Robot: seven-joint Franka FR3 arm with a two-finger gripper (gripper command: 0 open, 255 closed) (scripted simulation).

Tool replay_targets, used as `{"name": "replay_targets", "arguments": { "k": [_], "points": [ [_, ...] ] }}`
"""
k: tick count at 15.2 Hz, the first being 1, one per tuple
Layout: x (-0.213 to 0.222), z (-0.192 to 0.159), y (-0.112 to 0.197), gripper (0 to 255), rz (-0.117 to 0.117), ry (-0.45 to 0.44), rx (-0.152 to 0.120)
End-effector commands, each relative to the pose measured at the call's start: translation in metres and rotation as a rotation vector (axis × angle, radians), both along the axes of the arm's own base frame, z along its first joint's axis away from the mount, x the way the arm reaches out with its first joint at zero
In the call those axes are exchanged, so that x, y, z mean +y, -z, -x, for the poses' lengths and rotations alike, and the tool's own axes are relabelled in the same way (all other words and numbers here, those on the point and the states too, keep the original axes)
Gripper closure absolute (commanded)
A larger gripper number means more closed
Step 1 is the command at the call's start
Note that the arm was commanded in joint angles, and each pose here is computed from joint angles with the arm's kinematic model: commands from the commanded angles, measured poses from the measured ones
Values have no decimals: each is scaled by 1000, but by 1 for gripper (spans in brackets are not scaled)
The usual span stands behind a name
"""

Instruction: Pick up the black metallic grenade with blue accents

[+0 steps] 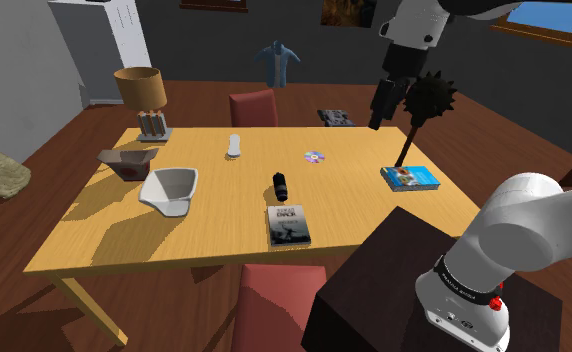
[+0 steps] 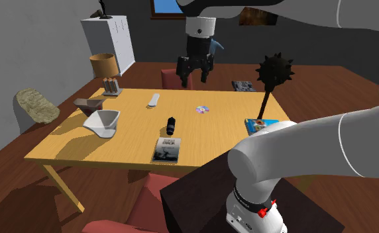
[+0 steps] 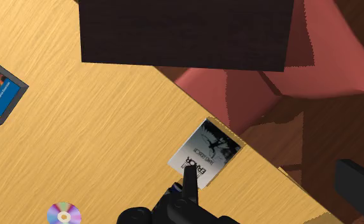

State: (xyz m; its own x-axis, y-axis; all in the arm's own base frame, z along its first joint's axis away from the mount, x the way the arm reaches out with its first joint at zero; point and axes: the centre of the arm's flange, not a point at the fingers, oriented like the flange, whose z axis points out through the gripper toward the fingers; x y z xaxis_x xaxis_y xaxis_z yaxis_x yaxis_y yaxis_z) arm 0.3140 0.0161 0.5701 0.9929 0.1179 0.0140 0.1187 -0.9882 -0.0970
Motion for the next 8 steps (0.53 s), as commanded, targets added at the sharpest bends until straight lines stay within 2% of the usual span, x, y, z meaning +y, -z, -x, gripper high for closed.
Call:
{"name": "replay_targets", "arguments": {
  "k": [1, 8],
  "points": [
    [0, 0, 0, 0, 0, 0, 0],
    [12, -52, 73, 0, 20, 97, -17]
  ]
}}
